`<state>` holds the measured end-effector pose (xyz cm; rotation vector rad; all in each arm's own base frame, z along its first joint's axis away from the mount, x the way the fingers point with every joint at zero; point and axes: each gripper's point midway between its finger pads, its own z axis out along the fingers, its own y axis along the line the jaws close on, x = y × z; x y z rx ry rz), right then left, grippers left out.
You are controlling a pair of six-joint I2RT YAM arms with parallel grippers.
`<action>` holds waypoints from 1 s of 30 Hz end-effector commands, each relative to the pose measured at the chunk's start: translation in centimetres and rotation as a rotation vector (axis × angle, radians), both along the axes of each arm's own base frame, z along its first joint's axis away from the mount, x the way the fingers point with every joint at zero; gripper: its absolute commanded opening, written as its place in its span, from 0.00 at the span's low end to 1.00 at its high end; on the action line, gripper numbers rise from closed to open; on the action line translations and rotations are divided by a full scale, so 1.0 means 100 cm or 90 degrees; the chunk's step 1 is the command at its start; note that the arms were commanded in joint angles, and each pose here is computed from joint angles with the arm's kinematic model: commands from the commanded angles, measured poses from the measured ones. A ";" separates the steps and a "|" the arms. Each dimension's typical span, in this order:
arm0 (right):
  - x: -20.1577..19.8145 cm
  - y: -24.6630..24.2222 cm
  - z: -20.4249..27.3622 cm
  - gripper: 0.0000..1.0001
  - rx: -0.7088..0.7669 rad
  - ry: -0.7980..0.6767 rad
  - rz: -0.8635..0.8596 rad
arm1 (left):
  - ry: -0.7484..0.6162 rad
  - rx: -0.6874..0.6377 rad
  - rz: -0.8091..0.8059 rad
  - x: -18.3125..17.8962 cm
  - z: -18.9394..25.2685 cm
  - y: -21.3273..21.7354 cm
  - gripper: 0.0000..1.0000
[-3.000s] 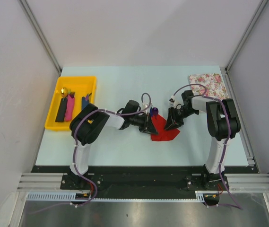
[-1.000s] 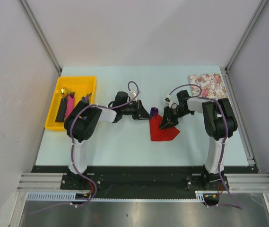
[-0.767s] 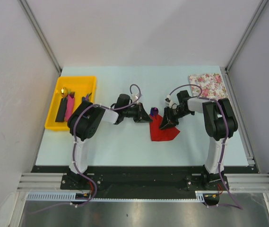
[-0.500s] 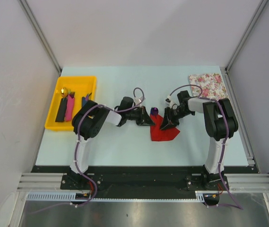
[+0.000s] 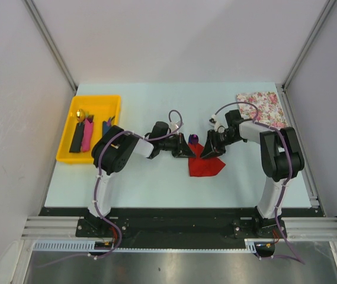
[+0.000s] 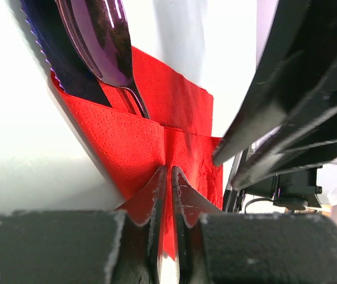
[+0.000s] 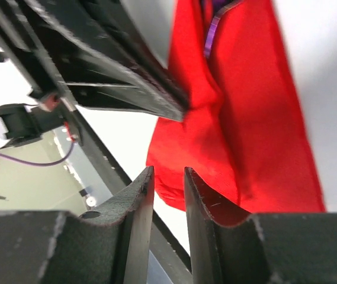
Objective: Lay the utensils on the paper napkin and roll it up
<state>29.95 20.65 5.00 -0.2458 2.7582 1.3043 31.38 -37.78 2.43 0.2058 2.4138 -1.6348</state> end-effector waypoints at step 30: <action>-0.008 -0.019 -0.061 0.25 -0.077 0.035 0.007 | -0.087 -0.078 -0.172 -0.086 0.056 -0.010 0.29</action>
